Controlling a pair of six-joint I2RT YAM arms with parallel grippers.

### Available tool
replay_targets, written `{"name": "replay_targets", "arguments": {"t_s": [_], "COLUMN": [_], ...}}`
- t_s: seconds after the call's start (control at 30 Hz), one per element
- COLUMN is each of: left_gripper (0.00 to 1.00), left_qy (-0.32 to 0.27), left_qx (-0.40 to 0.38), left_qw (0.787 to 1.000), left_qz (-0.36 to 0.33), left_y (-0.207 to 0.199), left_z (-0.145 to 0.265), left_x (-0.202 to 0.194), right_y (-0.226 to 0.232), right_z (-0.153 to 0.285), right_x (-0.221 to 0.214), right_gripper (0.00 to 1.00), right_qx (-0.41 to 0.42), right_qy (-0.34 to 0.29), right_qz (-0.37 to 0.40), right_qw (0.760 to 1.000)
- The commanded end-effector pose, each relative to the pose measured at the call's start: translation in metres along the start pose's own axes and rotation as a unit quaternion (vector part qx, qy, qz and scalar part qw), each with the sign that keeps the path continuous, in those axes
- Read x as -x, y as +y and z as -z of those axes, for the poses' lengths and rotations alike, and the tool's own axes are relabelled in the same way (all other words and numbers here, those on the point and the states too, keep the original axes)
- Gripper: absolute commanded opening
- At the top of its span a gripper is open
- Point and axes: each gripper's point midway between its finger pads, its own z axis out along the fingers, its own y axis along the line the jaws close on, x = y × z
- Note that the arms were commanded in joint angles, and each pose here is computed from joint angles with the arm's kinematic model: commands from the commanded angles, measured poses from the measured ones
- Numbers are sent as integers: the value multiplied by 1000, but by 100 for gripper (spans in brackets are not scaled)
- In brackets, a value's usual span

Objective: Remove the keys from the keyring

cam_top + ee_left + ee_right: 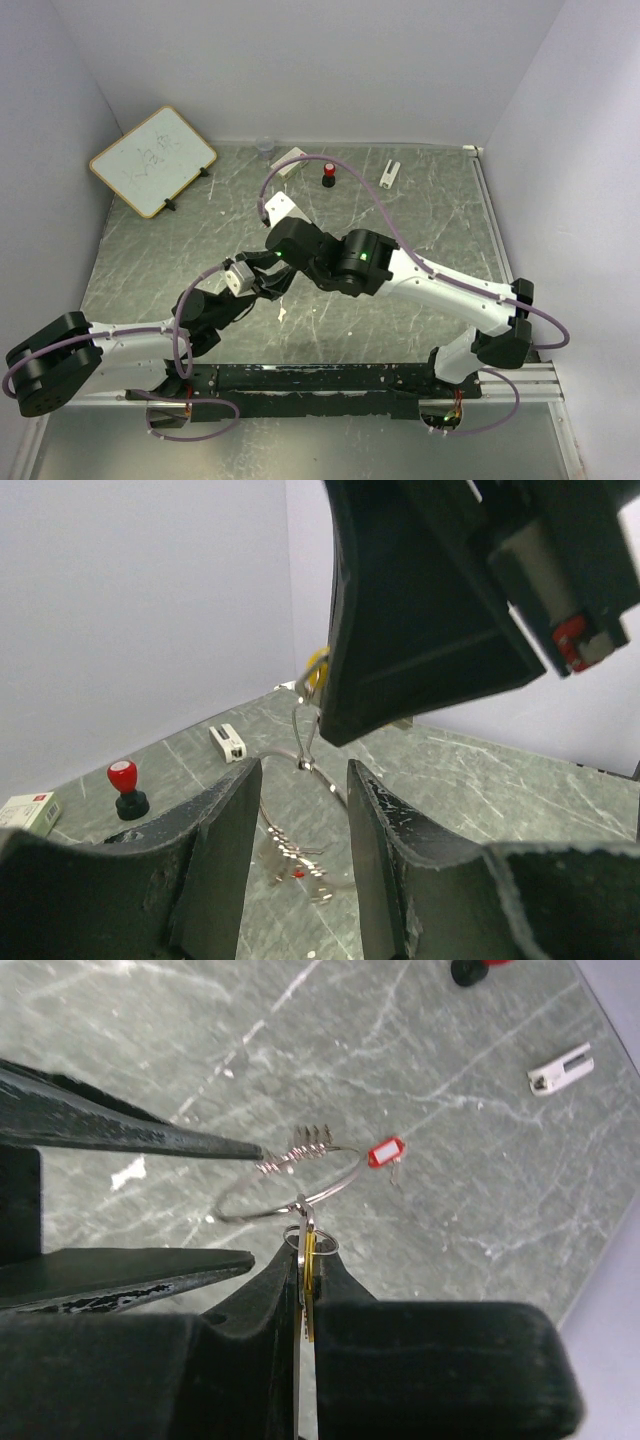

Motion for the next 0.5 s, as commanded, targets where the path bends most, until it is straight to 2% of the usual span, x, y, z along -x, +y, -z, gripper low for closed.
{"name": "replay_targets", "arguments": {"t_s": [0.0,0.47], "left_gripper": [50,50], "left_qy": [-35,-36], "left_qx": [14,-29], "left_qw": [999,999], "left_qz": [14,25], "left_y": [4,-12], "left_z": [0,1], "left_x": [18,16], "right_y": [-10,-17], "right_z": [9,13], "right_x": [-9,0], "right_gripper": [0,0], "right_qx": [-27,-56], "right_qy": [32,72], "right_qz": [13,49], "right_qw": [999,995]}}
